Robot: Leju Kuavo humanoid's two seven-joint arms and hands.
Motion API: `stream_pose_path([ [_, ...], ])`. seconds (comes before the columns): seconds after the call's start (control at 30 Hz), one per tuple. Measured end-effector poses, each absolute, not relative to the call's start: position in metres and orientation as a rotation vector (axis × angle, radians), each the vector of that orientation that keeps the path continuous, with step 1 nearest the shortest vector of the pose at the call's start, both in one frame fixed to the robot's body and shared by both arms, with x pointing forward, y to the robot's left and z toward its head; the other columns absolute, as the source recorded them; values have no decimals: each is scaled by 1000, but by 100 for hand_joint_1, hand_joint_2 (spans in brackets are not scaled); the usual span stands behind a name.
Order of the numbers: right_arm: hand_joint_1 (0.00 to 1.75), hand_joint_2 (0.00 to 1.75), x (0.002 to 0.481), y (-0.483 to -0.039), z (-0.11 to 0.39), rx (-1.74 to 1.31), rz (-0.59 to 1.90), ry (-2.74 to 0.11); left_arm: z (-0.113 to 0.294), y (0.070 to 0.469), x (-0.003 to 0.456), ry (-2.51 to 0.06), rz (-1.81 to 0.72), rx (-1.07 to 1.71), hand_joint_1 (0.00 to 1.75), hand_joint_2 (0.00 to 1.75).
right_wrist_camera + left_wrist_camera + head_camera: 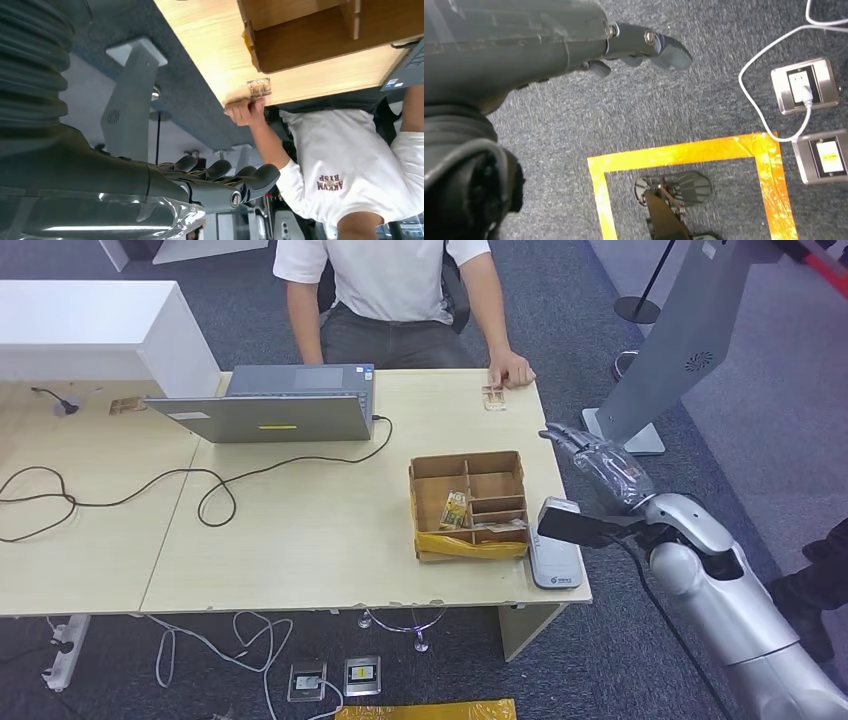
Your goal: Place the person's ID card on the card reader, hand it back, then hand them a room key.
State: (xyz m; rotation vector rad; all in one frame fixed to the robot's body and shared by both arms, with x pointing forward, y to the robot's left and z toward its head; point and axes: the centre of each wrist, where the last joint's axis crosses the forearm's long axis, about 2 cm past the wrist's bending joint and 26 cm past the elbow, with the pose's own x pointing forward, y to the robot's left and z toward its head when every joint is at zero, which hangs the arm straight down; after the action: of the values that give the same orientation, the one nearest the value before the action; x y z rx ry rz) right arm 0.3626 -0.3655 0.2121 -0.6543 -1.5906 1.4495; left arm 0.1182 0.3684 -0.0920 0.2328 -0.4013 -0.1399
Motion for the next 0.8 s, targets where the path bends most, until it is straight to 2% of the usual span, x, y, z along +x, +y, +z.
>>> stream_pose_path([
  [0.33,0,175,359,-369,187,-811,1544,-1558,-92,368,119,-397,-131,234,0,0],
  [0.8,0,175,352,-363,156,-768,1613,-1480,-92,369,119,-397,-123,242,0,0],
])
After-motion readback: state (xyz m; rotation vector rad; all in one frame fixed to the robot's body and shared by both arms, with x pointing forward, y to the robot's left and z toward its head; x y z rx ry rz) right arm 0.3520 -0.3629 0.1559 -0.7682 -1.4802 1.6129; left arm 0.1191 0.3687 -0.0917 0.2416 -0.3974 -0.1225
